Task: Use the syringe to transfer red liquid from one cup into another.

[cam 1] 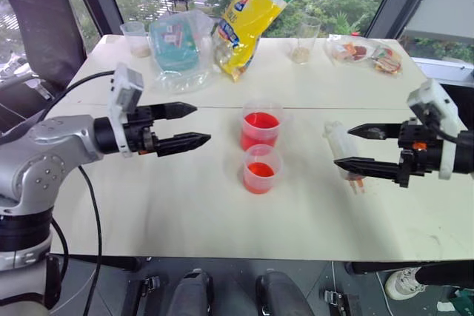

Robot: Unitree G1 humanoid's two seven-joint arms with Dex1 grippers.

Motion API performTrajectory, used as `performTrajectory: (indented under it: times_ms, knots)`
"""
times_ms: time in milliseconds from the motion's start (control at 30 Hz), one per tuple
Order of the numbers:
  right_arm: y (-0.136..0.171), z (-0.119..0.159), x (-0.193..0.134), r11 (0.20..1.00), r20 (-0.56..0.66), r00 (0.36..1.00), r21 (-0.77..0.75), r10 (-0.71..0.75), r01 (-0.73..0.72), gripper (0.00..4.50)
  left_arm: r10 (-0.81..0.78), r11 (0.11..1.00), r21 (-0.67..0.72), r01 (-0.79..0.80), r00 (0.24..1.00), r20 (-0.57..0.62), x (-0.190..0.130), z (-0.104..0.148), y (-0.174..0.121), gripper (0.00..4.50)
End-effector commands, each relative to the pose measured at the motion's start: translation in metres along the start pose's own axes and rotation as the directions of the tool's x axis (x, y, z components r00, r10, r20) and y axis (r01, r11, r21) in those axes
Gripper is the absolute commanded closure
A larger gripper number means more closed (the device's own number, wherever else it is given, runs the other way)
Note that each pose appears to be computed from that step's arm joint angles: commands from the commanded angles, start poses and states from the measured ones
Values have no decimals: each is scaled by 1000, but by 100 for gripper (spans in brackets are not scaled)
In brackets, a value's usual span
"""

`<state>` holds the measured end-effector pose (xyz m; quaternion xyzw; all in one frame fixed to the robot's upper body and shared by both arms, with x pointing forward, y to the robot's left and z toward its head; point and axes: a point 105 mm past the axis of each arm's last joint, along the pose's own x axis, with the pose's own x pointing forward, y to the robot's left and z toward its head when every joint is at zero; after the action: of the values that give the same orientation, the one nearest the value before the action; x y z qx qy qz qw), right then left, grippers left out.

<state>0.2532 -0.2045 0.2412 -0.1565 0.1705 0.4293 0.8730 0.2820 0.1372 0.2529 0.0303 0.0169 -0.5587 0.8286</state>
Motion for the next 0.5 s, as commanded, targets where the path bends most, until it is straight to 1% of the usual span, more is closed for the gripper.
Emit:
performTrajectory:
  times_ms: [33, 267, 500]
  knots:
    - [-3, 6, -7, 998, 1, 999, -48, -34, 34, 7, -18, 999, 32, 17, 999, 28, 3, 9, -5, 0]
    - [-7, 4, -6, 998, -8, 999, -33, -52, 52, 7, -20, 999, 41, 18, 998, 63, 5, 15, -7, 0]
    - [-8, 8, -3, 998, -5, 999, -42, -45, 45, 7, -23, 999, 32, 21, 997, 70, 5, 13, -9, 0]
